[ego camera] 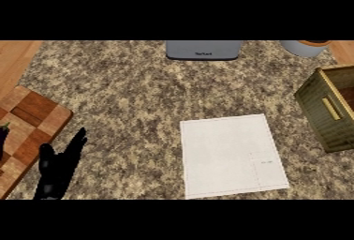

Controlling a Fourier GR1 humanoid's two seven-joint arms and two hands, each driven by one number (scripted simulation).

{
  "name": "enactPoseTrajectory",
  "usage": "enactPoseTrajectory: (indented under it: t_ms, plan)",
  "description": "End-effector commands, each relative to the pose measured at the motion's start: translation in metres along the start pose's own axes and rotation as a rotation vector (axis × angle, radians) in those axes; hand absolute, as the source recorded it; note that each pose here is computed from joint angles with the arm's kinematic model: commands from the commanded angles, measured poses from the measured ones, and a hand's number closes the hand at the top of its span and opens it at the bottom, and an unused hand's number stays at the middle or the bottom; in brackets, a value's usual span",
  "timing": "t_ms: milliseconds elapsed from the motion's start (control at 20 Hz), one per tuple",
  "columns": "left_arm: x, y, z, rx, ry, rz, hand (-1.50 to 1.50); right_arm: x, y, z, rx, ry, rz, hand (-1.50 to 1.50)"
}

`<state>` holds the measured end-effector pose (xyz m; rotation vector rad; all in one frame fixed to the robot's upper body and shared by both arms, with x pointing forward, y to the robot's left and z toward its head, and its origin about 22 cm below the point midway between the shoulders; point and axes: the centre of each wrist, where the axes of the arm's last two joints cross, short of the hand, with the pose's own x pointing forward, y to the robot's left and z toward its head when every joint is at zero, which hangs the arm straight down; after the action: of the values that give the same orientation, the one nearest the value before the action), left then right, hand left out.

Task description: Pick the bell pepper from the placemat and place it in the basket

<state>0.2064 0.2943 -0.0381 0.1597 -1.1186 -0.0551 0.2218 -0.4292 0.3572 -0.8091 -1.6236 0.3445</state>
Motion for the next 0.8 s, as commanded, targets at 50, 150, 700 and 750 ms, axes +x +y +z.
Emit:
enactPoseTrajectory:
  t_ms: [50,150,700,750]
  plan:
    - [0.005,-0.001,-0.010,-0.015,0.088,0.000,0.00,-0.032,0.008,-0.035,0.007,0.023,-0.046,1.50]
    - [-0.013,0.007,-0.003,-0.018,0.094,-0.002,0.00,-0.045,0.017,-0.038,0.020,0.039,-0.071,1.50]
    - [-0.005,-0.003,0.001,-0.007,0.105,0.006,0.00,-0.119,0.031,-0.068,0.027,0.103,-0.235,1.50]
    - [-0.020,-0.004,0.001,-0.023,0.105,0.030,0.00,-0.118,0.031,-0.069,0.052,0.112,-0.232,1.50]
